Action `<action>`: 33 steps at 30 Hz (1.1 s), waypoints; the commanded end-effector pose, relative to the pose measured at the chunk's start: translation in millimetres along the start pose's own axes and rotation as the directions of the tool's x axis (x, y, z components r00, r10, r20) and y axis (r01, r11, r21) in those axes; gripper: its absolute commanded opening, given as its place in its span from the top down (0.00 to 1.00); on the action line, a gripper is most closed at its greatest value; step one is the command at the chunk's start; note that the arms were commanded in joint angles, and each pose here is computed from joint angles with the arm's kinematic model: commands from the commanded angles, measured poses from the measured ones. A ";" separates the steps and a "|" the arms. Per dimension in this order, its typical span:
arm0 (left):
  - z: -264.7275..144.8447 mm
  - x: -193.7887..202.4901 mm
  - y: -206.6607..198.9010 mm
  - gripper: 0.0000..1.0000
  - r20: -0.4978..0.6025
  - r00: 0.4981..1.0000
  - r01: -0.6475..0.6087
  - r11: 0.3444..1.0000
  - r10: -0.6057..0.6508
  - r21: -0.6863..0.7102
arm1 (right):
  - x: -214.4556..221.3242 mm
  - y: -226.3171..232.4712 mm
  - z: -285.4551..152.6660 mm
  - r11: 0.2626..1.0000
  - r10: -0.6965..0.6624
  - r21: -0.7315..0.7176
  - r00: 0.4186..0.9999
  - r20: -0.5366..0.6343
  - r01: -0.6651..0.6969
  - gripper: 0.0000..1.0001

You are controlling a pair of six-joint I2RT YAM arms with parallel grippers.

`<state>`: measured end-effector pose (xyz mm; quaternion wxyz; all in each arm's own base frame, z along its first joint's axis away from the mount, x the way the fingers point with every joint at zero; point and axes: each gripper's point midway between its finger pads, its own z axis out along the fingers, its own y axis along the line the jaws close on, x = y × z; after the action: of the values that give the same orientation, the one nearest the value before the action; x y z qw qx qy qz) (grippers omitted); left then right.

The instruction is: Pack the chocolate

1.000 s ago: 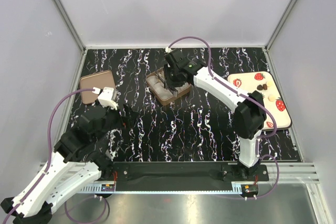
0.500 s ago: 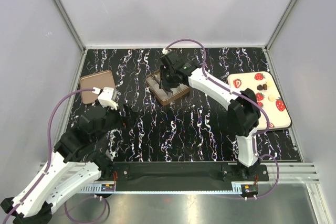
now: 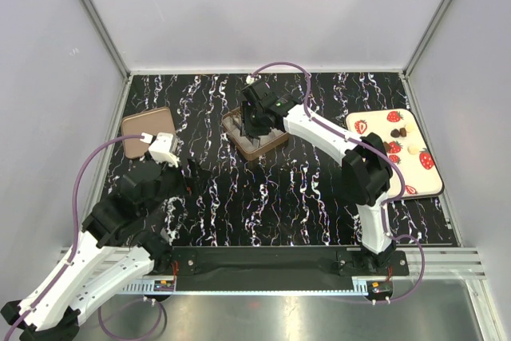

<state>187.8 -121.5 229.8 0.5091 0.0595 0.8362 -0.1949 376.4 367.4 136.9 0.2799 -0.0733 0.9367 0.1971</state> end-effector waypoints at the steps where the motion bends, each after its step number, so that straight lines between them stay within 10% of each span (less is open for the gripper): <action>1: 0.8 -11.5 -2.1 0.01 0.050 0.999 0.003 1.000 -0.003 0.007 | -25.2 28.3 -10.7 0.997 0.006 -0.083 0.997 0.083 0.001 0.56; 22: 1.7 -10.4 -2.3 0.01 0.045 0.999 0.003 1.000 -0.003 0.006 | -56.2 6.1 -85.7 0.996 -0.082 0.042 0.977 0.196 0.075 0.55; 33: 1.9 -10.2 -3.1 0.01 0.043 0.999 0.001 1.000 -0.001 0.011 | -43.5 -187.6 -185.9 0.913 0.121 0.338 0.944 0.307 -0.227 0.54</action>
<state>187.8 -121.6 229.7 0.5089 0.0597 0.8363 -0.1950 374.6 183.9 245.1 0.3952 0.0418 0.9111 0.1096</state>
